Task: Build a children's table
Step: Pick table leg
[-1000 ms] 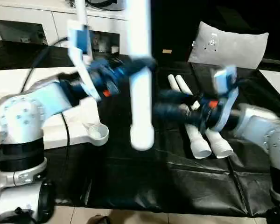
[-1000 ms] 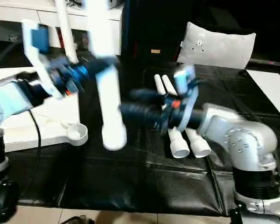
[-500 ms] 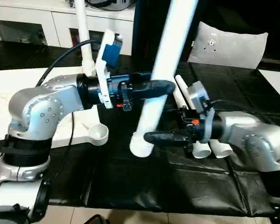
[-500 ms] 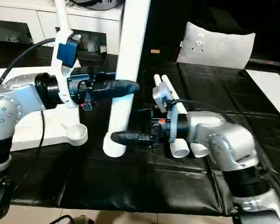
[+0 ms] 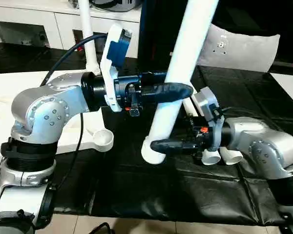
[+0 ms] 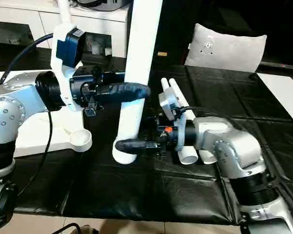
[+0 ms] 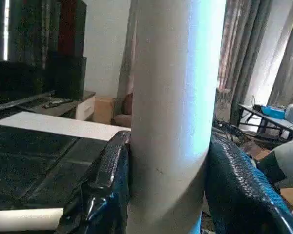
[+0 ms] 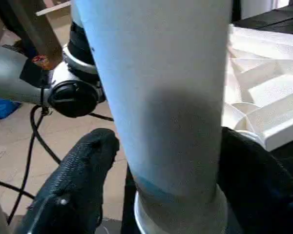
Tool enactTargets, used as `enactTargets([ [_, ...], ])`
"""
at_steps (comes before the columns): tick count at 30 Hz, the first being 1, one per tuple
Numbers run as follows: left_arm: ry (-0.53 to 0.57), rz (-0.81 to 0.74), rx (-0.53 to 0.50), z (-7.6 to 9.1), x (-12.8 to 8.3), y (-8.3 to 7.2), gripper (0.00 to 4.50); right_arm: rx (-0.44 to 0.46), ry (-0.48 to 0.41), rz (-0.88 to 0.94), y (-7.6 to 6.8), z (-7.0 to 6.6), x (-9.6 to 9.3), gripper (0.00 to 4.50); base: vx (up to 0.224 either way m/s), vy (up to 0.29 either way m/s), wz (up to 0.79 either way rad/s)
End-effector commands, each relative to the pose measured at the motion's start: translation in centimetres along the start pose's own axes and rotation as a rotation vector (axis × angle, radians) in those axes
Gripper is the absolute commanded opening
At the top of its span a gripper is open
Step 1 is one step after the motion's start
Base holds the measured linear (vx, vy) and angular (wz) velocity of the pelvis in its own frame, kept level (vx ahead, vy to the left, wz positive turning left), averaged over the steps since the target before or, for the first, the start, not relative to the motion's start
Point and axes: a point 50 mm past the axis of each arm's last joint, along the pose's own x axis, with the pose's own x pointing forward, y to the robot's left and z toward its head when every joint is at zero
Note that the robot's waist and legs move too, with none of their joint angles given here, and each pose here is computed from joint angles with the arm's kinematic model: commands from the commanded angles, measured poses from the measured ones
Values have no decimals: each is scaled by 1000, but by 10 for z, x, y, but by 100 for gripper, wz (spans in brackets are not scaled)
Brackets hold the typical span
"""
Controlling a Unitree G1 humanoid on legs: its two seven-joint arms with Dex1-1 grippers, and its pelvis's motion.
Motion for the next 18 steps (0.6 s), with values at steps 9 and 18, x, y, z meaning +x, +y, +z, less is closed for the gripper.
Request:
enactTargets([
  [9,21,-62,35,2,11,-6,180,9,25,32,-1,0,2,253,0,0,0],
  [18,22,-41,37,2,13,-3,179,15,36,29,-1,-3,2,207,0,0,0],
])
